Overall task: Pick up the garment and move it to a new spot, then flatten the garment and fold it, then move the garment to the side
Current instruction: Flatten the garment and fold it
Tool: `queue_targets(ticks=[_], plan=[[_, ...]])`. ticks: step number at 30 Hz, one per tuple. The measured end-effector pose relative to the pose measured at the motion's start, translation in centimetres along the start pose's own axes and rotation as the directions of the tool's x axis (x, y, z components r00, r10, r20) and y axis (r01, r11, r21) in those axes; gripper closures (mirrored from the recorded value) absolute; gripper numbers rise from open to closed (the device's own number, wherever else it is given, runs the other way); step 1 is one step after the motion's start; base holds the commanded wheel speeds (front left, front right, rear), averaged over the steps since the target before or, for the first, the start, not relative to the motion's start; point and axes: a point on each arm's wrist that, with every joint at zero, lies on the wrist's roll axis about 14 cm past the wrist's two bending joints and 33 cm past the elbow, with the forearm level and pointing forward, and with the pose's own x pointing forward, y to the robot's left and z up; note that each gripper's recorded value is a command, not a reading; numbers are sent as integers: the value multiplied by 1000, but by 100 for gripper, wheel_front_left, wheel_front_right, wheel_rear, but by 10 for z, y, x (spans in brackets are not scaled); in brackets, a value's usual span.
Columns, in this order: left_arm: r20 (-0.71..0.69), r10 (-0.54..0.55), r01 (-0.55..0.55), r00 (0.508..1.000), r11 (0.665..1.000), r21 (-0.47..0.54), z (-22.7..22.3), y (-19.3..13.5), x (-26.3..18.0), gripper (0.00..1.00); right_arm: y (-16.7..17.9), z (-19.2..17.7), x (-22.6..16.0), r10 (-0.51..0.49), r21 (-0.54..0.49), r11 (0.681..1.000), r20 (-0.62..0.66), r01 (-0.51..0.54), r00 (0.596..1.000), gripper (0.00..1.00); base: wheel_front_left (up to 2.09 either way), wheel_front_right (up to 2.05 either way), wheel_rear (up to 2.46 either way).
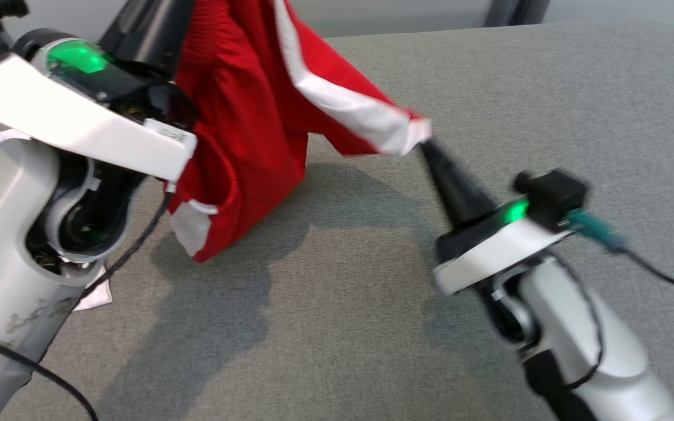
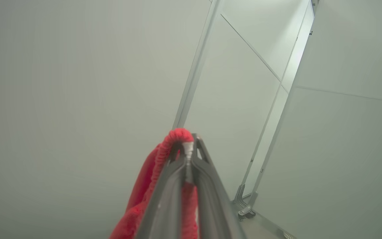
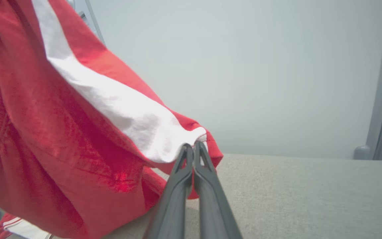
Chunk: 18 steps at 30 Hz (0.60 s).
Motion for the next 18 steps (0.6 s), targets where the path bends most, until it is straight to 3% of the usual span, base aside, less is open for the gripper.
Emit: queue_targets(ticks=[3, 4, 8, 10, 15, 17, 18], plan=[[-8, 22, -23, 1000, 999, -38, -2, 12, -2, 100, -32, 46, -6, -81, -55, 994, 134, 89, 988, 100, 0, 0, 0], [-32, 16, -18, 999, 998, -64, -9, 12, -6, 100, -46, 80, -14, -106, -108, 985, 225, 133, 969, 100, 0, 0, 0], [-58, -26, 17, 998, 989, -149, -11, -7, -11, 100, -55, 155, -39, -87, -240, 951, 403, 197, 911, 100, 0, 0, 0], [-38, -80, 69, 996, 968, -242, 0, -29, -11, 100, -53, 191, -56, -56, -317, 919, 482, 234, 875, 100, 0, 0, 0], [33, -185, 183, 982, 897, -402, 45, -88, -12, 100, -34, 274, -109, 57, -492, 797, 638, 351, 768, 100, 0, 0, 0], [3, -184, 168, 983, 893, -418, 50, -96, -15, 100, -32, 283, -120, 78, -536, 760, 636, 367, 767, 100, 0, 0, 0], [-30, -174, 147, 984, 902, -406, 48, -94, -16, 100, -33, 280, -121, 75, -539, 762, 624, 358, 778, 100, 0, 0, 0]])
